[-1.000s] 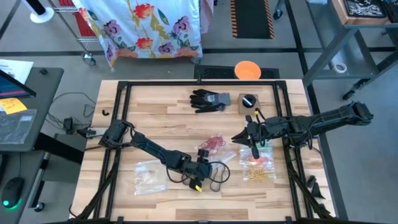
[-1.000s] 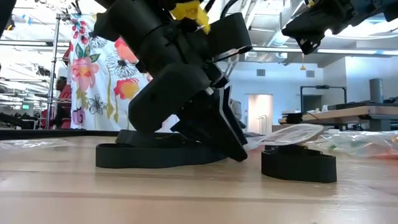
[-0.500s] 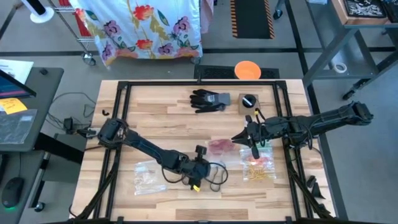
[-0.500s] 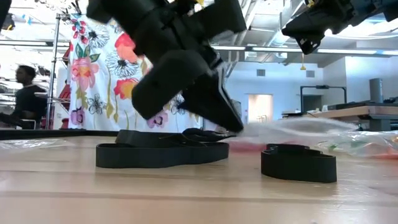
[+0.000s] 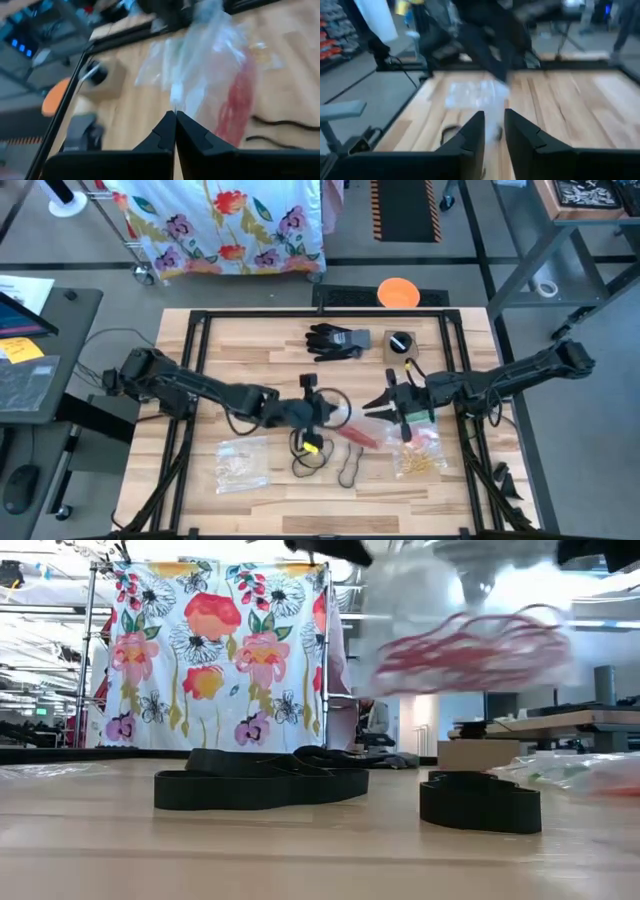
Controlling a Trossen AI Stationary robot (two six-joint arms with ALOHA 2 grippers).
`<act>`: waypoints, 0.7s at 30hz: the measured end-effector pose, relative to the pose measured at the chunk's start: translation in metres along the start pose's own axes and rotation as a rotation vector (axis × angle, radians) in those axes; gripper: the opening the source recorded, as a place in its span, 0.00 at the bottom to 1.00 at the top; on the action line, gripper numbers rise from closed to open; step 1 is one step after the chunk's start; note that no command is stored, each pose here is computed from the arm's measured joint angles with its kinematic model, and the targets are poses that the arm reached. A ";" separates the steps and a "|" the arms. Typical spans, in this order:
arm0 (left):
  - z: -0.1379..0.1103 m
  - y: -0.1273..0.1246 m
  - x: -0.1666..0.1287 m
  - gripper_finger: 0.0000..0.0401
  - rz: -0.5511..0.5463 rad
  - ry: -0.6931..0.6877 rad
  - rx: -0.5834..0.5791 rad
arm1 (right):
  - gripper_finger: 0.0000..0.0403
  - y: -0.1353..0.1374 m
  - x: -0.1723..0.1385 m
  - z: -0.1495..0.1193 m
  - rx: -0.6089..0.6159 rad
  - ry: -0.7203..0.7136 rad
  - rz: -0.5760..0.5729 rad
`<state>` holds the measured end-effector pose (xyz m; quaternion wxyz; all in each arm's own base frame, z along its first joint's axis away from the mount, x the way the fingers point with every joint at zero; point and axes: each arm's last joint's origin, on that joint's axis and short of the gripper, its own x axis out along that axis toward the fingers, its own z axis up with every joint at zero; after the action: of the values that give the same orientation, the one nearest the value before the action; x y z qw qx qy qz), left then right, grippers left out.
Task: Sort rubber bands
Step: Close the transparent zip bag containing the red rubber bands
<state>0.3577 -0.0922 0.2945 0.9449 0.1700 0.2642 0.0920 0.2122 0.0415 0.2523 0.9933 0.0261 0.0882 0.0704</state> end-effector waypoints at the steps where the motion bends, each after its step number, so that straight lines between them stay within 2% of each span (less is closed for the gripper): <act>1: -0.001 0.004 0.001 0.00 0.009 0.013 -0.013 | 0.21 0.001 0.002 0.001 -0.007 -0.016 0.007; 3: -0.005 0.010 0.005 0.00 0.007 0.040 -0.031 | 0.27 0.003 0.007 -0.001 -0.030 -0.025 0.014; 8: -0.018 0.010 0.027 0.00 -0.102 0.103 0.002 | 0.47 0.002 0.018 0.001 -0.062 -0.025 0.006; 12: -0.019 0.007 0.035 0.00 -0.100 0.084 0.035 | 0.59 -0.004 0.032 -0.008 -0.079 0.044 -0.035; 16: -0.017 0.007 0.035 0.00 -0.097 0.063 0.030 | 0.61 -0.010 0.044 -0.011 -0.073 0.077 -0.060; 21: -0.015 0.005 0.034 0.00 -0.102 0.052 0.041 | 0.60 -0.013 0.059 -0.015 -0.075 0.126 -0.073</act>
<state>0.3777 -0.0745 0.2682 0.9375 0.1735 0.2987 0.0428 0.2689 0.0380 0.2264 0.9879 -0.0189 0.1487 0.0387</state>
